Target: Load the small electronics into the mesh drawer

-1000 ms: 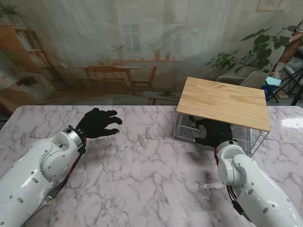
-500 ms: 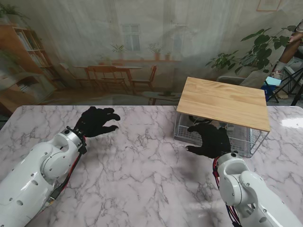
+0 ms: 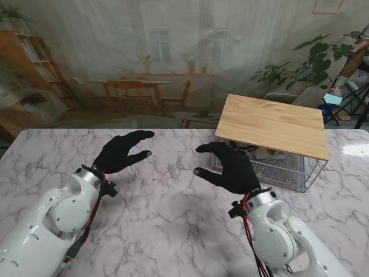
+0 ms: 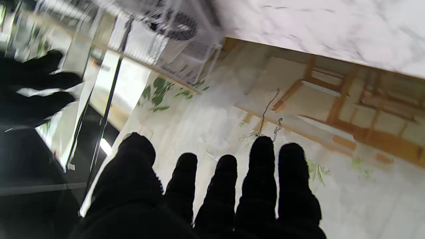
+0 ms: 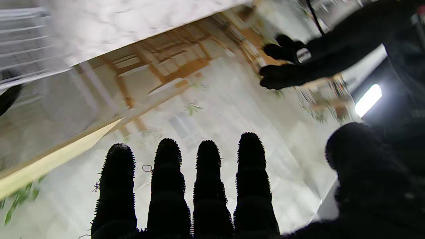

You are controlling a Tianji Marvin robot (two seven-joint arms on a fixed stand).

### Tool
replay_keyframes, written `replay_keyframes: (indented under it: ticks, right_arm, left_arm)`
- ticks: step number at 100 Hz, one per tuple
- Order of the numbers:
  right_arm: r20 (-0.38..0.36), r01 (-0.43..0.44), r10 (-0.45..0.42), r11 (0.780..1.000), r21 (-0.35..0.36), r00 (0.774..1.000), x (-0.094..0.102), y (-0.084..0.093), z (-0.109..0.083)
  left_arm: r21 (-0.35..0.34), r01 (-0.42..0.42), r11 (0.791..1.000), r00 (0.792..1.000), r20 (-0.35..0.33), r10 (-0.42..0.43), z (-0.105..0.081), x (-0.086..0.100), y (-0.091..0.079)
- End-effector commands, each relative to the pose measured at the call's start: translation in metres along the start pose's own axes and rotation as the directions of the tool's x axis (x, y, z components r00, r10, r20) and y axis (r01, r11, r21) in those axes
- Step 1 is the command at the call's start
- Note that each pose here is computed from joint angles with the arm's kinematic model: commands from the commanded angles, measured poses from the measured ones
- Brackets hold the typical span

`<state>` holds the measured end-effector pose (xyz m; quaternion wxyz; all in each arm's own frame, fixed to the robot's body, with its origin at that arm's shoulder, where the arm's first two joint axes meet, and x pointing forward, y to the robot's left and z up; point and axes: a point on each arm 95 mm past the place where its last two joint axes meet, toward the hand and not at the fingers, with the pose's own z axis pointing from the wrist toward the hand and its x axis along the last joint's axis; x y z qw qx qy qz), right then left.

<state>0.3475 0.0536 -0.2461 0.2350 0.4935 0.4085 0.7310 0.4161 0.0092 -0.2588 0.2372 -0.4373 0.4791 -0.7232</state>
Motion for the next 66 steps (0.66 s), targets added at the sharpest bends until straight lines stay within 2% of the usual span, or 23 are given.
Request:
replay_keyframes:
  ticks: [1, 8, 15, 29, 41, 66]
  right_arm:
    - [0.002, -0.035, 0.035, 0.999, 0.004, 0.999, -0.003, -0.005, 0.015]
    - [-0.003, -0.109, 0.109, 0.994, -0.005, 0.994, -0.01, -0.017, 0.026]
    - [0.004, -0.143, 0.143, 0.99, -0.002, 0.99, -0.021, -0.03, 0.034]
    - [0.048, -0.194, 0.191, 0.98, 0.045, 0.98, -0.039, -0.048, 0.04]
    - [0.062, -0.197, 0.193, 0.978, 0.065, 0.979, -0.047, -0.056, 0.039]
    - [0.045, -0.178, 0.175, 0.98, 0.09, 0.984, -0.051, -0.056, 0.04]
  left_arm:
    - [-0.023, 0.023, 0.999, 1.0, -0.006, -0.023, -0.002, 0.012, 0.018]
    - [-0.001, 0.117, 0.993, 0.993, 0.007, -0.117, -0.005, 0.016, 0.027]
    - [0.017, 0.183, 0.983, 0.983, 0.032, -0.183, -0.009, 0.017, 0.036]
    - [0.005, 0.262, 0.965, 0.959, 0.109, -0.261, -0.016, 0.011, 0.05]
    - [0.001, 0.249, 0.969, 0.962, 0.118, -0.247, -0.02, 0.005, 0.049]
    - [-0.003, 0.212, 0.977, 0.969, 0.129, -0.21, -0.026, -0.003, 0.045]
